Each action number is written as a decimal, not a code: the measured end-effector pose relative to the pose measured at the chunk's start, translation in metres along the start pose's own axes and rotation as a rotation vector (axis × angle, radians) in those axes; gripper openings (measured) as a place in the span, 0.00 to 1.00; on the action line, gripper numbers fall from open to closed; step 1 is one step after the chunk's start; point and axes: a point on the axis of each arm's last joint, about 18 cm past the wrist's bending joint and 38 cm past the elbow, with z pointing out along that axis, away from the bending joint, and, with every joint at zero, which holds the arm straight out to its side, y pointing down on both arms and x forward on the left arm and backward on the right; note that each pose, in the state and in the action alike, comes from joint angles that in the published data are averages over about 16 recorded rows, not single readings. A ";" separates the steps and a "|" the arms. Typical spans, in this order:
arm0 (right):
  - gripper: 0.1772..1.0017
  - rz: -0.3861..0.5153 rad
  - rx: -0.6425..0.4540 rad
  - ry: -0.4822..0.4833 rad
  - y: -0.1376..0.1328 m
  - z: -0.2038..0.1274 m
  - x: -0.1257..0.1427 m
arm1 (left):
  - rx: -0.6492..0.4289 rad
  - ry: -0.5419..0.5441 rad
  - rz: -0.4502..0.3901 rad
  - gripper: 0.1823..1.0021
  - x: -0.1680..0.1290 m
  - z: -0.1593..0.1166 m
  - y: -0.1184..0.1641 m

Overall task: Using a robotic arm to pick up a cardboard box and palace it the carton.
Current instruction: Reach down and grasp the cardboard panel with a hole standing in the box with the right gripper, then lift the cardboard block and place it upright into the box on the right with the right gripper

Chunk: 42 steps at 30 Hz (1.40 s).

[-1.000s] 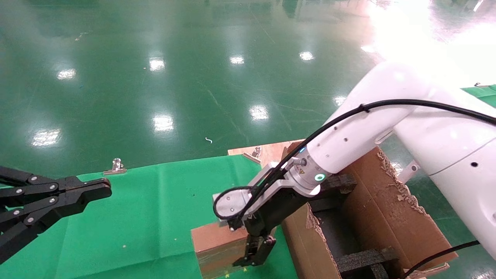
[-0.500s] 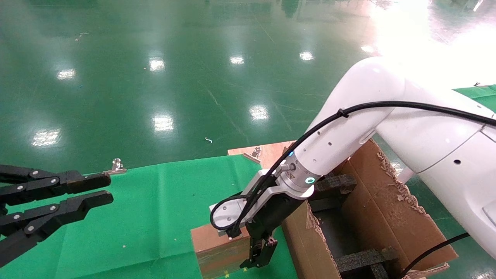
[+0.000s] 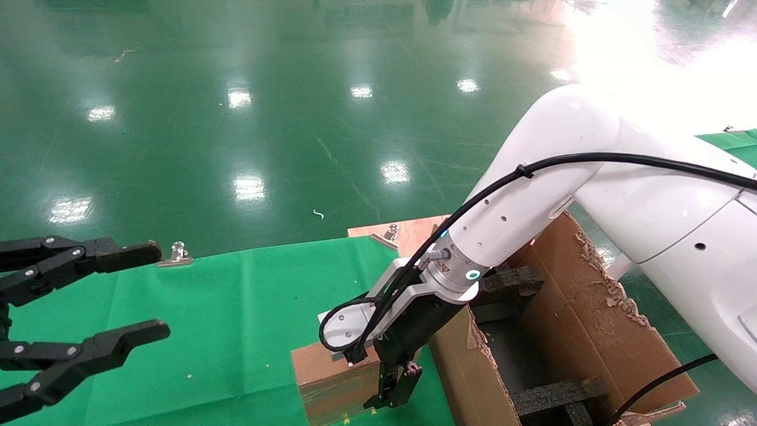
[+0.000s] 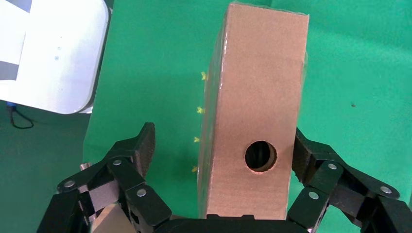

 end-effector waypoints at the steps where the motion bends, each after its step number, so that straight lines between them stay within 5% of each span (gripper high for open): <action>1: 0.97 0.001 0.001 0.000 0.000 0.000 0.000 | 0.000 0.000 0.000 0.41 0.000 0.000 0.000; 19: 0.65 0.007 0.007 0.000 0.001 0.001 -0.001 | 0.000 0.000 0.000 0.87 0.000 0.000 0.000; 29: 0.38 0.009 0.009 0.002 0.001 0.000 0.000 | 0.000 0.000 0.000 0.97 0.000 0.000 0.000; 42: 0.30 0.019 0.057 0.087 -0.009 -0.053 0.007 | 0.000 0.000 0.000 1.00 0.000 0.000 0.000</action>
